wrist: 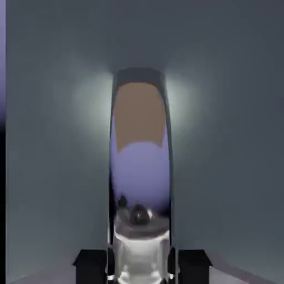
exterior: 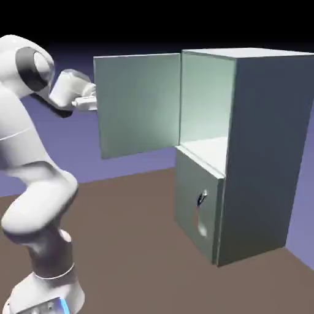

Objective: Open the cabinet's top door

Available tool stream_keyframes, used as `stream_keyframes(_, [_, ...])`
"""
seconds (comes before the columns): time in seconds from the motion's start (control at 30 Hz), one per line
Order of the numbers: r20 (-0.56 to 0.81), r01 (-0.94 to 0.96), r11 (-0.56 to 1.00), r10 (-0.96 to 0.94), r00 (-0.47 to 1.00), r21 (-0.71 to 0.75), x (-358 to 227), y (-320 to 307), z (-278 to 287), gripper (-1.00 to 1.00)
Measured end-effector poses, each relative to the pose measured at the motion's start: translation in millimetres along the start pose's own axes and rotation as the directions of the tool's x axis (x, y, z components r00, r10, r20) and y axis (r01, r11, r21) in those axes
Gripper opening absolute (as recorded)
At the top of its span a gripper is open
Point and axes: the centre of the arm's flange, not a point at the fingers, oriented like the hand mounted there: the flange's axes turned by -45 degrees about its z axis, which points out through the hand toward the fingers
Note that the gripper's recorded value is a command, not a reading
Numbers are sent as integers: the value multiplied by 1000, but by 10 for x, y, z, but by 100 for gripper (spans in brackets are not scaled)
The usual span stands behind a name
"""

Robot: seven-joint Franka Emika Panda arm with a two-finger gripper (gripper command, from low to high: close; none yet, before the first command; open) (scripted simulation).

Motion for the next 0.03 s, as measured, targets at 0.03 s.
stream_keyframes(0.03, [0, 0, 1000, 0, 1000, 16, 0, 23, -36, -100])
